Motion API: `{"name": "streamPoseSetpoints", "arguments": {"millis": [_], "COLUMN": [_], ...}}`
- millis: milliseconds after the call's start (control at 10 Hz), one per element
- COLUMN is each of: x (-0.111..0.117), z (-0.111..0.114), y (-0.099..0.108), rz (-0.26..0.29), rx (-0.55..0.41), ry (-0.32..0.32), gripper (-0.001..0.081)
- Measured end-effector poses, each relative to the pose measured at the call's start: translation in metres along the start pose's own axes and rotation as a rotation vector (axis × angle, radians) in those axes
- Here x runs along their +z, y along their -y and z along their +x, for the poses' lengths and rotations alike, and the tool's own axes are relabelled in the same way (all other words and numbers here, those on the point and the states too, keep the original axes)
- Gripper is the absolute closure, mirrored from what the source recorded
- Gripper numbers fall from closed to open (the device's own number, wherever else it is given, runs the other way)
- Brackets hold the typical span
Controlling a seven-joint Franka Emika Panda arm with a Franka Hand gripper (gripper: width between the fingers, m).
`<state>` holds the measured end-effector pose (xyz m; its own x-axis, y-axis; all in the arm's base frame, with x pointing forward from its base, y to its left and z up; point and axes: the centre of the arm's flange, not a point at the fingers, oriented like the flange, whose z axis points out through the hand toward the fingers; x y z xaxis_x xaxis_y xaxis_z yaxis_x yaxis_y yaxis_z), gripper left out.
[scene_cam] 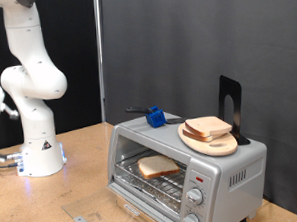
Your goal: Make a piece of toast with the oven
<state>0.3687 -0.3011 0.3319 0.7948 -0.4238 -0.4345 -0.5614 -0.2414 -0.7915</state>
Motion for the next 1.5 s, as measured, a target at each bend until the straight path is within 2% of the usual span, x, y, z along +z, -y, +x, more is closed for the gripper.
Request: {"name": "streamPoseSetpoints", "arguments": {"millis": [500,900,1200,1500], "x": [0.037,0.074,0.109,0.147], "z": [0.052,0.084,0.093,0.083], "y": [-0.056,-0.102,-0.12,-0.122], "rz": [-0.067,-0.103,-0.11,-0.103], "rx": [0.016,0.004,0.018,0.009], "ry": [0.024,0.027,0.063,0.114], "gripper": [-0.0002,-0.0002,-0.0002,-0.0002]}}
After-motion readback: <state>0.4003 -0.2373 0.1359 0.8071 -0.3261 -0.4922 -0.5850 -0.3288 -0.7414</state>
